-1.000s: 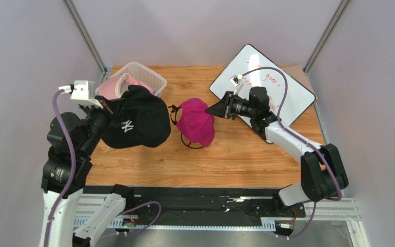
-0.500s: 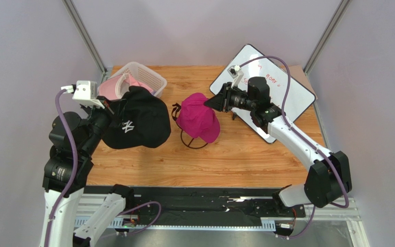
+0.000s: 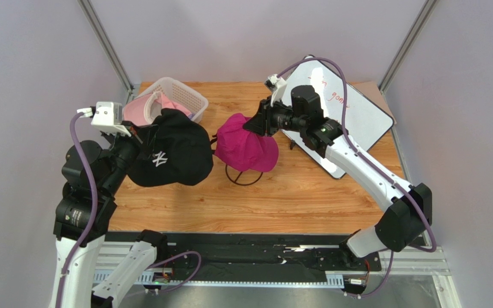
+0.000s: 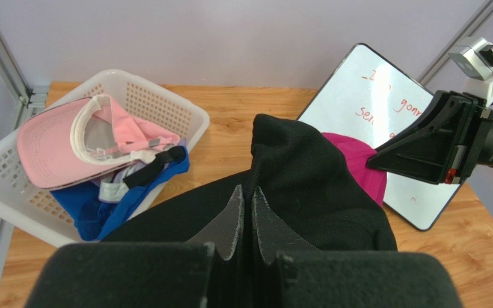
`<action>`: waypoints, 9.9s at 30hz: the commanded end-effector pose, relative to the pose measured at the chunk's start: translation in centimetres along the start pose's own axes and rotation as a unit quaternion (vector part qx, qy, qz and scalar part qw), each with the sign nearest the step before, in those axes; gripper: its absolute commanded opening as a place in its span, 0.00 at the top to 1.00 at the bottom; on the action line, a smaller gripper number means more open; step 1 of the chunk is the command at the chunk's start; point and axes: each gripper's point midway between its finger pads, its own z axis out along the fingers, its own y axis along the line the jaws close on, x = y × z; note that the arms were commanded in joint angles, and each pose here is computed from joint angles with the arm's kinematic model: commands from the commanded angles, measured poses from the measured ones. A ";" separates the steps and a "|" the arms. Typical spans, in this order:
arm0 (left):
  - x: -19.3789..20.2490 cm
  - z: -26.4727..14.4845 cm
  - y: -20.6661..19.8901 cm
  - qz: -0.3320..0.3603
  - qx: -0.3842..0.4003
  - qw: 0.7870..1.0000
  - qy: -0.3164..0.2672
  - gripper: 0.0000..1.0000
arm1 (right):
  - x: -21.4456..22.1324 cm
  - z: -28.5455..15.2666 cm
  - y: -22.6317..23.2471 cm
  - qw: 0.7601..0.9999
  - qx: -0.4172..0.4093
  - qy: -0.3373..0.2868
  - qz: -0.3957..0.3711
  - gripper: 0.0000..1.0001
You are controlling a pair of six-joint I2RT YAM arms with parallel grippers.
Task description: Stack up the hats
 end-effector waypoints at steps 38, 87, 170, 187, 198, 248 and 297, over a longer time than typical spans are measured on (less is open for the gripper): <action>2.2 0.7 0.3 -0.006 0.000 1.000 0.013 1.00 | 1.5 7.1 0.6 0.980 0.083 0.087 -0.157 0.55; -3.8 2.9 -5.2 -0.129 0.107 0.984 -0.063 1.00 | -2.1 -9.1 12.0 0.984 -0.127 -0.120 -0.021 0.03; 4.3 -10.1 -22.4 0.093 0.683 0.716 0.108 0.03 | 4.9 -17.7 23.9 0.771 -0.606 0.165 -0.102 1.00; 7.5 -5.8 -21.4 0.113 0.606 0.773 0.150 0.00 | 5.2 -17.2 24.2 0.765 -0.612 0.169 -0.103 1.00; 9.1 -8.9 -20.8 0.102 0.649 0.736 0.165 0.74 | 3.6 -15.8 22.9 0.781 -0.595 0.157 -0.106 1.00; -8.2 2.5 -14.4 -0.331 0.262 0.891 -0.169 1.00 | -3.7 -11.9 13.3 0.926 -0.292 -0.240 0.025 0.12; 2.4 0.6 -4.5 -0.047 0.082 0.992 -0.084 0.01 | -9.6 -13.6 9.7 0.918 -0.232 -0.158 0.279 1.00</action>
